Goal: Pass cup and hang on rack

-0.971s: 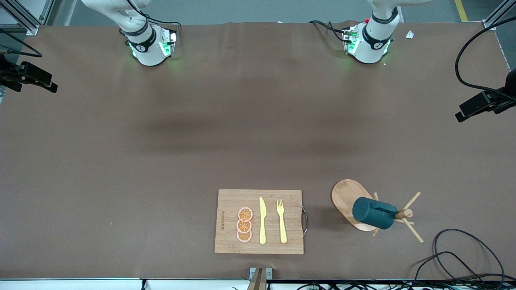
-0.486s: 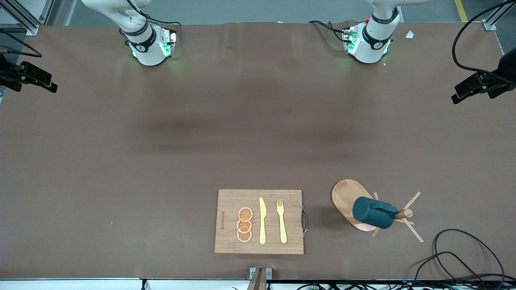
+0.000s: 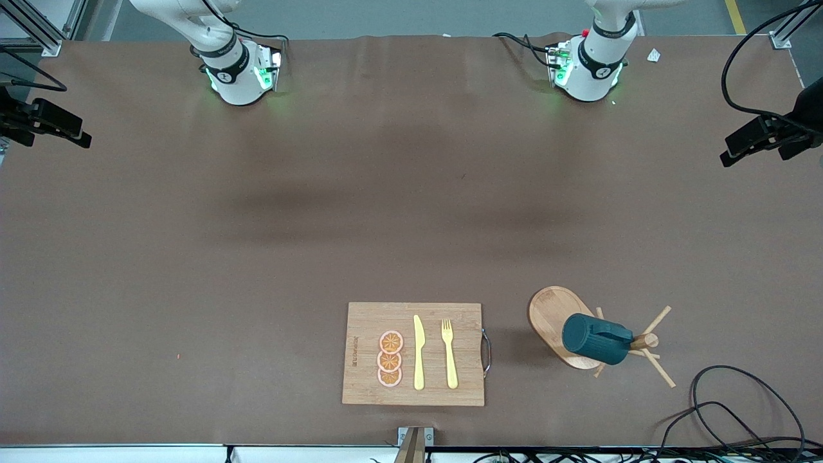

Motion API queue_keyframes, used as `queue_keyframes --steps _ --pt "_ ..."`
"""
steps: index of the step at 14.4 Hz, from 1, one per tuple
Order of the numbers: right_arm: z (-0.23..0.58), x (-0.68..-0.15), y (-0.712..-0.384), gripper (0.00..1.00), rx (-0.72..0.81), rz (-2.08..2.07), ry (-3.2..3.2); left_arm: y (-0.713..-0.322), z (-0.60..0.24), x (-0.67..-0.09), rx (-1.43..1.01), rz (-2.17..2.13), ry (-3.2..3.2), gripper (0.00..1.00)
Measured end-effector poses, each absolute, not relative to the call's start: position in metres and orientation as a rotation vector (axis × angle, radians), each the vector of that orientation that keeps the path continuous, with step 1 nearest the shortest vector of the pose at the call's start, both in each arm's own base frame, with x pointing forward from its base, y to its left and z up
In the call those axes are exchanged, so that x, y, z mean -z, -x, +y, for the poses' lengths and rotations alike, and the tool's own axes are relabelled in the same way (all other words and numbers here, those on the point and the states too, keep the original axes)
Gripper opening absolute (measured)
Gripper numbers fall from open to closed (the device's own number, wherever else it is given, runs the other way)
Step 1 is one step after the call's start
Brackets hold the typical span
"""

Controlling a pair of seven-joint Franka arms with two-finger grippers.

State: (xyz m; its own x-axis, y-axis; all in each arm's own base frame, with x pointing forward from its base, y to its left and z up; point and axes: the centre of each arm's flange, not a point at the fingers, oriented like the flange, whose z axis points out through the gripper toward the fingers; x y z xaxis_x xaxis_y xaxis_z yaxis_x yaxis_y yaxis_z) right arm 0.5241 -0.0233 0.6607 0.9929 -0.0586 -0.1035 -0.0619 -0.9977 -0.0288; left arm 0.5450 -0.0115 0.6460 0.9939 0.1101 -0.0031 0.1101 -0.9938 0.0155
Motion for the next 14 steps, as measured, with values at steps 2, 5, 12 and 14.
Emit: queue_keyframes --steps 2,5,12,14 --pt "-0.023 -0.661 -0.524 1.00 -0.160 0.094 3.104 -0.547 -0.014 -0.634 0.038 0.164 -3.123 1.00" --pt "-0.023 -0.661 -0.524 1.00 -0.160 0.094 3.104 -0.547 -0.019 -0.627 0.065 0.152 -3.124 1.00" --pt "-0.023 -0.661 -0.524 1.00 -0.160 0.094 3.104 -0.530 -0.035 -0.648 0.038 0.133 -3.159 1.00" --pt "-0.023 -0.661 -0.524 1.00 -0.160 0.094 3.104 -0.529 -0.033 -0.653 0.024 0.086 -3.160 1.00"
